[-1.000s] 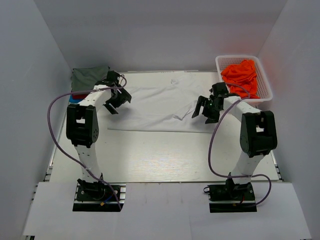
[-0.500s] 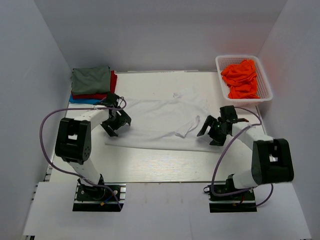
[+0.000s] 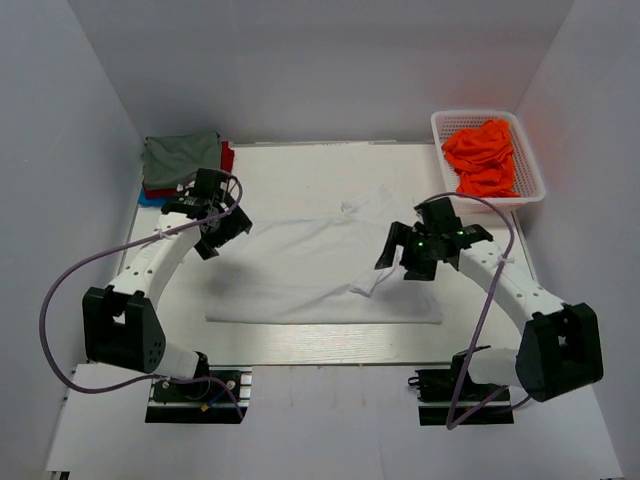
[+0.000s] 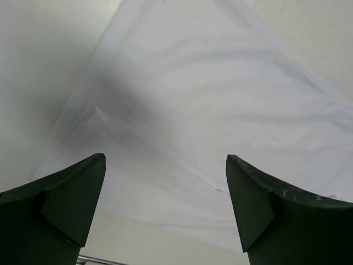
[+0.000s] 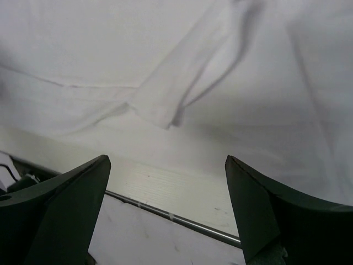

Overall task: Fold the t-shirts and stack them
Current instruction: Fold the flattened tshirt in 1/3 of the way

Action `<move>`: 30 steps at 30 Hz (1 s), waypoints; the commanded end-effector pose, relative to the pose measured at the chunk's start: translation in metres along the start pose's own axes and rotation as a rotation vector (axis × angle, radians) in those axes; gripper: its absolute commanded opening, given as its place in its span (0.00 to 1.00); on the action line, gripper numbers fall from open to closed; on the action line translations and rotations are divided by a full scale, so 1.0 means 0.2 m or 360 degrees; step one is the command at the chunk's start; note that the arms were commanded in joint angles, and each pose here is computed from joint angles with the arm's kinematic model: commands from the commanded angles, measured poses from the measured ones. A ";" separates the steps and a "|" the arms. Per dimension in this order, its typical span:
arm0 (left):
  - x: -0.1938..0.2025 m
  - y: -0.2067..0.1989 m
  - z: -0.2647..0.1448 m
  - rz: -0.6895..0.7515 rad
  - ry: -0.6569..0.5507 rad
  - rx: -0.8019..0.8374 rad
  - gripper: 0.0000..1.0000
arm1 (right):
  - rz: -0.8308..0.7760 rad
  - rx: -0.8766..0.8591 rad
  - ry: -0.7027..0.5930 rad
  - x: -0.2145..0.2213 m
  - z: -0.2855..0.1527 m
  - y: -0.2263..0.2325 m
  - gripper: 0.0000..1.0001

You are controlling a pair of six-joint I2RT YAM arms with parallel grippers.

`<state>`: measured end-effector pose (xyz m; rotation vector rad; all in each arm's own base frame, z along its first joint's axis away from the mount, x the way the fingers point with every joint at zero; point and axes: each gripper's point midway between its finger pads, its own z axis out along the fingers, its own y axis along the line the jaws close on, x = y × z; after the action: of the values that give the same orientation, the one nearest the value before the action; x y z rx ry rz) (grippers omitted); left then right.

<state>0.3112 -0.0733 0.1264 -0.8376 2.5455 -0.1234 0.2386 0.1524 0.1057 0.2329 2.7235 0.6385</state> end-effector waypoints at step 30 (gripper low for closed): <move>-0.15 0.17 -0.19 0.0011 -0.0192 -0.0246 1.00 | -0.0407 -0.0419 0.0130 -0.14 0.44 0.78 0.90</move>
<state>0.2866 -0.0341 0.1402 -0.8571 2.5537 0.1430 0.2947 0.3060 0.0948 -0.1702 2.6918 0.9122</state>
